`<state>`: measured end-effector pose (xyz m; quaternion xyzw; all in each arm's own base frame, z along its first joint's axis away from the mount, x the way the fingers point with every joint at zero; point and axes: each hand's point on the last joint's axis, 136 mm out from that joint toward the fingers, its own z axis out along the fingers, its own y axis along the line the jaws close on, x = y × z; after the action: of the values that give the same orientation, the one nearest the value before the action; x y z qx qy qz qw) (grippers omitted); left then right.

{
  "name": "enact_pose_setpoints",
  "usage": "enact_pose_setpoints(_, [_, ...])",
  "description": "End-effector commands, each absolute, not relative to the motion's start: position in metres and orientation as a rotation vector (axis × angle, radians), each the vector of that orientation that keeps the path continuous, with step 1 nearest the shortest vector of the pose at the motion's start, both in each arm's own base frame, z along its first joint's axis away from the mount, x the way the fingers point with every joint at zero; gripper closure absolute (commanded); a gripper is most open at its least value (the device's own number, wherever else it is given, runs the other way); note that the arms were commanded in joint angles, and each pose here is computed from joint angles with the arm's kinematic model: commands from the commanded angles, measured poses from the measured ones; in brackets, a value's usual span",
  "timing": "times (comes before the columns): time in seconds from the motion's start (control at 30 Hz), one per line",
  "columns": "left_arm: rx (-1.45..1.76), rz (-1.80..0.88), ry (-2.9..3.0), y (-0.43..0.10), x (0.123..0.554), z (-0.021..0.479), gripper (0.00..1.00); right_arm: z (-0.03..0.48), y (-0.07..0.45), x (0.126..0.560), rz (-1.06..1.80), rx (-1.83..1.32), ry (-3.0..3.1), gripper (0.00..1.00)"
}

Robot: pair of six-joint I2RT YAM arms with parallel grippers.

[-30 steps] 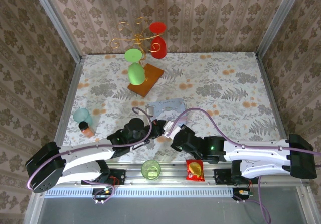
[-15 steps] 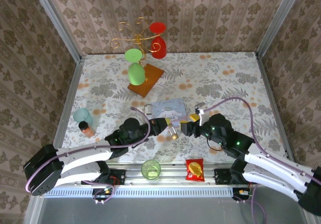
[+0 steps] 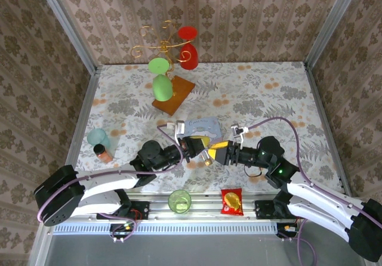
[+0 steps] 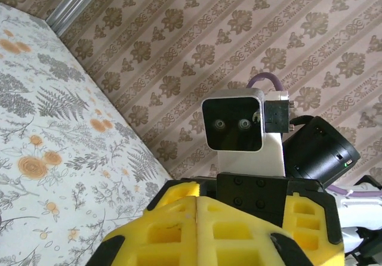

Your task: Unlock the padlock with the key

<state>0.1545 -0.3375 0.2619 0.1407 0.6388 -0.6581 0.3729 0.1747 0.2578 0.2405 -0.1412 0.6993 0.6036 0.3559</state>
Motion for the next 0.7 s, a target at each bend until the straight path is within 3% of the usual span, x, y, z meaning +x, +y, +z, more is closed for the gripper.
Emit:
enact_pose_setpoints(0.0, [0.350,-1.735,1.515,-0.331,0.153,0.290,1.00,0.254,0.255,0.168,1.596,-0.401,1.742,0.43])
enact_pose_setpoints(0.3, [0.385,-1.773,1.510,-0.336,0.142,0.295,1.00,0.265,0.258,0.174,1.617,-0.421,1.683,0.49])
enact_pose_setpoints(0.43, [0.383,-1.763,1.513,-0.335,0.143,0.295,1.00,0.267,0.259,0.172,1.632,-0.428,1.662,0.64])
enact_pose_setpoints(0.67, [0.385,-1.752,1.523,-0.337,0.143,0.294,1.00,0.263,0.259,0.169,1.643,-0.442,1.665,0.77])
